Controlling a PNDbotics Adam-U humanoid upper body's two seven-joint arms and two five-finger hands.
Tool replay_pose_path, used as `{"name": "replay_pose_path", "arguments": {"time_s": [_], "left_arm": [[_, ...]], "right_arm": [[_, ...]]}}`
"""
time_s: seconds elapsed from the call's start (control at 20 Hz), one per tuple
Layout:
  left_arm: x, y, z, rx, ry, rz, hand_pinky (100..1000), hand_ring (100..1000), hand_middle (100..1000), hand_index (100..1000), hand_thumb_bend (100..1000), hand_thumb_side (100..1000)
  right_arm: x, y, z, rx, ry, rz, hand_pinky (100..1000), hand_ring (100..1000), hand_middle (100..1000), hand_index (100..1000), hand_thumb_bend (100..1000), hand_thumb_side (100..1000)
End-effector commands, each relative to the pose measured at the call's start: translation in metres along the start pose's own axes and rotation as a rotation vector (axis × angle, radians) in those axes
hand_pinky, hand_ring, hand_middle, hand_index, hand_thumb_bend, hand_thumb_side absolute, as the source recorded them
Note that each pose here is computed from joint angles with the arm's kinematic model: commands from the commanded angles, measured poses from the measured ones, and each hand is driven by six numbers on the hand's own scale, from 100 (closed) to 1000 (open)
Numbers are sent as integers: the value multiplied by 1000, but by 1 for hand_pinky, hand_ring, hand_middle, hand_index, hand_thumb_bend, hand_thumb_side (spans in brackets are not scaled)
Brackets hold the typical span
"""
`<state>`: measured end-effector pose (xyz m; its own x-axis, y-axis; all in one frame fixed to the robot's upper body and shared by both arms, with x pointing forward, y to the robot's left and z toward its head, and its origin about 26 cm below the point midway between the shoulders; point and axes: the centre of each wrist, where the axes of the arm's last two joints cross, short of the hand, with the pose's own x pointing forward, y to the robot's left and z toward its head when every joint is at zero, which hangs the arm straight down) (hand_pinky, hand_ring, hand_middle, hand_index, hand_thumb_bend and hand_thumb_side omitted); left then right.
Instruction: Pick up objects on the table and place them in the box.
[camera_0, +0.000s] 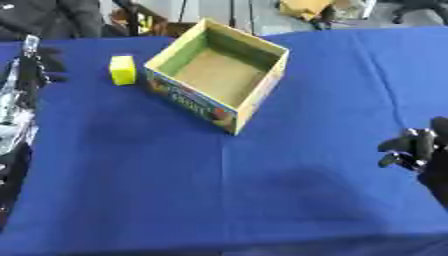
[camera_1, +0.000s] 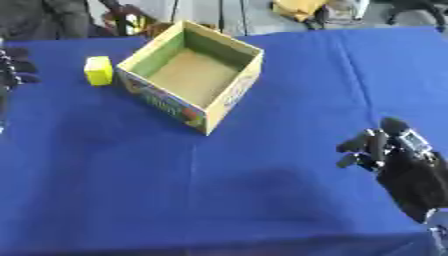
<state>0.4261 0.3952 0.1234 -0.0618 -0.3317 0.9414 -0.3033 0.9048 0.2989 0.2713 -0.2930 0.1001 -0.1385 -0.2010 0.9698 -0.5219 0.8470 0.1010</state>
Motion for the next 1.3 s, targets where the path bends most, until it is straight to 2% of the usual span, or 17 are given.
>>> {"name": "replay_pose_path", "arguments": {"time_s": [0.05, 0.3, 0.6, 0.8, 0.85, 0.9, 0.95, 1.0, 1.05, 1.15, 1.3], "left_arm": [[14, 23, -14, 29, -47, -129, 640, 645, 517, 696, 250, 907], [22, 33, -26, 26, -80, -276, 652, 667, 536, 713, 252, 884], [35, 47, -35, 23, -139, -485, 674, 703, 577, 749, 308, 819], [48, 60, -38, 9, -184, -662, 706, 740, 622, 782, 390, 692], [51, 62, -39, 1, -195, -713, 712, 749, 642, 797, 481, 622], [55, 65, -40, -9, -209, -772, 717, 754, 654, 805, 524, 588], [58, 67, -40, -18, -221, -821, 724, 762, 665, 813, 573, 516], [62, 68, -41, -31, -235, -872, 726, 763, 668, 815, 577, 507], [65, 68, -42, -46, -250, -915, 729, 761, 672, 822, 633, 423], [71, 66, -43, -88, -274, -994, 732, 764, 687, 836, 695, 366], [77, 63, -44, -170, -293, -1096, 736, 763, 691, 844, 670, 321]], "right_arm": [[8, -1, -2, 25, -3, 37, 557, 651, 474, 383, 100, 670], [8, 1, -4, 42, -1, 47, 558, 651, 474, 382, 100, 671], [10, 1, -6, 55, -1, 60, 558, 652, 474, 382, 100, 672], [11, 2, -7, 66, -3, 68, 559, 652, 474, 381, 100, 674], [11, 2, -7, 67, -4, 70, 559, 653, 474, 381, 100, 674], [12, 3, -7, 68, -4, 73, 559, 653, 474, 381, 100, 674], [12, 3, -8, 68, -5, 74, 559, 653, 474, 381, 100, 675], [12, 3, -8, 69, -6, 76, 559, 653, 474, 381, 100, 675], [12, 3, -9, 71, -6, 78, 559, 653, 474, 381, 100, 676], [13, 3, -10, 78, -7, 82, 559, 652, 475, 382, 100, 676], [15, 4, -12, 84, -11, 85, 559, 653, 475, 382, 100, 676]]}}
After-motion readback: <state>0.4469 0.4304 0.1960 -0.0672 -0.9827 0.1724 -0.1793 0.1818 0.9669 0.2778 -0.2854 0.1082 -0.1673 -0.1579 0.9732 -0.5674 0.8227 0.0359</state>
